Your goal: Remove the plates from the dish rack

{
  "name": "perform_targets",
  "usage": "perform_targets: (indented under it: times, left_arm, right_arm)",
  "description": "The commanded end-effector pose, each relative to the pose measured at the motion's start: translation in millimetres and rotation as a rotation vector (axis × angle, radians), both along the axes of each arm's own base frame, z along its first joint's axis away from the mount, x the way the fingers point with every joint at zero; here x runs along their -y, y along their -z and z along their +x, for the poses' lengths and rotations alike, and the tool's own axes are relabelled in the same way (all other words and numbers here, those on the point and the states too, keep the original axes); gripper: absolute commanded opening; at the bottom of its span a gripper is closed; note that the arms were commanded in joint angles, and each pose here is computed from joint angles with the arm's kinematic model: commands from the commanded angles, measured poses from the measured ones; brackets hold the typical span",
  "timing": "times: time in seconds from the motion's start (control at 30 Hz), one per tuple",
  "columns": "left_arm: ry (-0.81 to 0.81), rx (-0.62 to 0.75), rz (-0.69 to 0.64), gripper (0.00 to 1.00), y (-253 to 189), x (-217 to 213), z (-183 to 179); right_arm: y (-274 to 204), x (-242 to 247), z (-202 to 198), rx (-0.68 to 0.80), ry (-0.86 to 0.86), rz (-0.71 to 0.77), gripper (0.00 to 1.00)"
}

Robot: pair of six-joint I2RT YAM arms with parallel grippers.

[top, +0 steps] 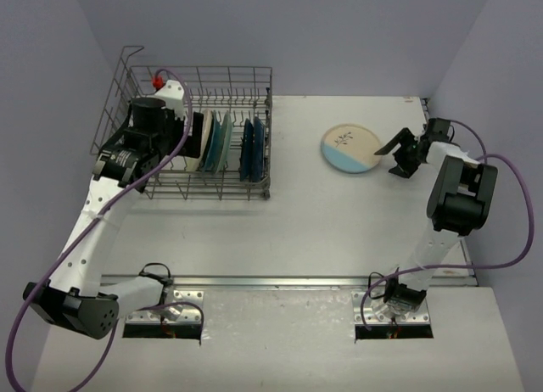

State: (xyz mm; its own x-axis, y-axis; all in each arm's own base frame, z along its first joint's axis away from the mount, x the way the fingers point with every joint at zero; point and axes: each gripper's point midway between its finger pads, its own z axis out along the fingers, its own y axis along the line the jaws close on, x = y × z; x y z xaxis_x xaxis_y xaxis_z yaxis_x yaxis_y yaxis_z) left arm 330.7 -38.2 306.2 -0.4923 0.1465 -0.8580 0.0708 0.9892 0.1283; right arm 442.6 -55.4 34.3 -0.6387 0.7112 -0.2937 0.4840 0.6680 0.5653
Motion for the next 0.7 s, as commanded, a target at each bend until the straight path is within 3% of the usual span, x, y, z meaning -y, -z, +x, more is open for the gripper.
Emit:
perform_targets:
  times: [0.0,0.2,0.47,0.67]
  left_arm:
    - [0.020,-0.087,-0.050,1.00,22.6,11.6,14.3]
    - [0.034,-0.154,-0.046,0.90,39.5,17.6,28.2]
    - [0.013,-0.148,0.013,0.67,53.7,13.2,58.2]
    - [-0.007,-0.147,0.056,0.63,65.4,8.5,74.3]
  right_arm:
    - [-72.3,5.0,0.2,0.196,-0.075,-0.192,0.79]
    - [-126.4,-9.8,-25.7,0.358,-0.164,-0.267,0.99]
    - [-179.8,-27.3,-74.6,0.581,-0.262,-0.417,0.99]
    - [-197.4,-38.6,-92.7,0.642,-0.290,-0.423,0.99]
